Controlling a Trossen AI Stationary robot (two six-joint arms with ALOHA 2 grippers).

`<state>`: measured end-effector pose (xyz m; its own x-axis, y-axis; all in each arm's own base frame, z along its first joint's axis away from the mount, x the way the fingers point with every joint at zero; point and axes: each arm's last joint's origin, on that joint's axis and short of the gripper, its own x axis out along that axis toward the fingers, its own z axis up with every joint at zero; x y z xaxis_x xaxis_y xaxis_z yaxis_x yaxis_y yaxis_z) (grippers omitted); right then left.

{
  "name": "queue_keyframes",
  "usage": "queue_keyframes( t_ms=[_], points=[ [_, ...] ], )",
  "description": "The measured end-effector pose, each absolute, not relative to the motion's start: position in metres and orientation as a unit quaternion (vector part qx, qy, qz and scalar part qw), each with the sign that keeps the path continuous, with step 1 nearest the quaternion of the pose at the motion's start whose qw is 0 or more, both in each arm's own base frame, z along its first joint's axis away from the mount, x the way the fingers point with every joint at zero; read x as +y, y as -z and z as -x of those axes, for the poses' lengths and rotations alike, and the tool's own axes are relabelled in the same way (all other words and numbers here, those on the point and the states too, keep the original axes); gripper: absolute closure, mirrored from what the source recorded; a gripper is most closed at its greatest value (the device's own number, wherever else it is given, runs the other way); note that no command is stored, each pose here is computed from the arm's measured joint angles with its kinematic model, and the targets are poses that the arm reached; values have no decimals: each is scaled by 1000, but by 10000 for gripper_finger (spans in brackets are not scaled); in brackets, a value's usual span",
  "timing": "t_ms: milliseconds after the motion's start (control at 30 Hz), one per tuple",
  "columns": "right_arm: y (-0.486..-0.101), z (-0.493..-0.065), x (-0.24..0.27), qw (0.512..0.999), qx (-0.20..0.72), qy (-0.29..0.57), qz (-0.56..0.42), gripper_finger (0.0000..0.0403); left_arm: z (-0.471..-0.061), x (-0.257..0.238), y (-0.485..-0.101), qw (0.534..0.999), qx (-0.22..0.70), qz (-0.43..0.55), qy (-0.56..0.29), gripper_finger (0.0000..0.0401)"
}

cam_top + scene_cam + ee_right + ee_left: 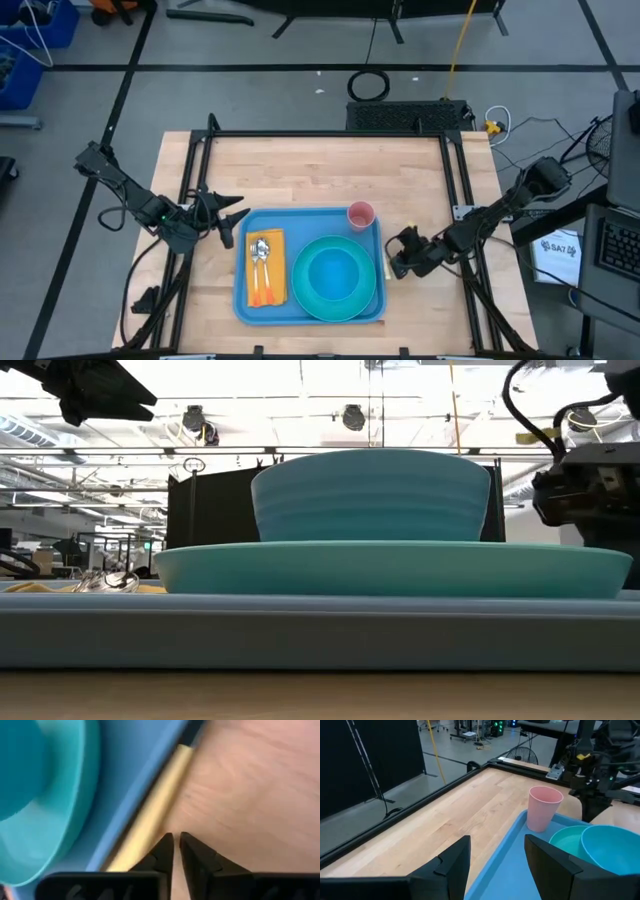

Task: Set up tray
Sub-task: Put the yellow table knife on the yellow napkin to the right of the orange spoon

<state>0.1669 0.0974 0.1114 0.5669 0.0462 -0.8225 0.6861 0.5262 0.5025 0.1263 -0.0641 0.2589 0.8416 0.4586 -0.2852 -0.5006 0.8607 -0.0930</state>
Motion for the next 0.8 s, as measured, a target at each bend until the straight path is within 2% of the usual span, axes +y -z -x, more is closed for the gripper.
queue_keyframes(
  t_ms=[167,333,667,800],
  points=[
    [-122,-178,100,790,368,159,-463,358,-126,-64,-259,956,126,84,-250,210],
    [-129,-185,104,811,348,110,-458,398,-126,-64,-259,956,127,84,-251,210],
    [-112,-189,97,785,398,144,-453,402,-126,-64,-259,956,126,87,-251,210],
    [-115,-191,95,791,397,127,-448,403,-126,-64,-259,956,125,88,-251,210]
  ],
)
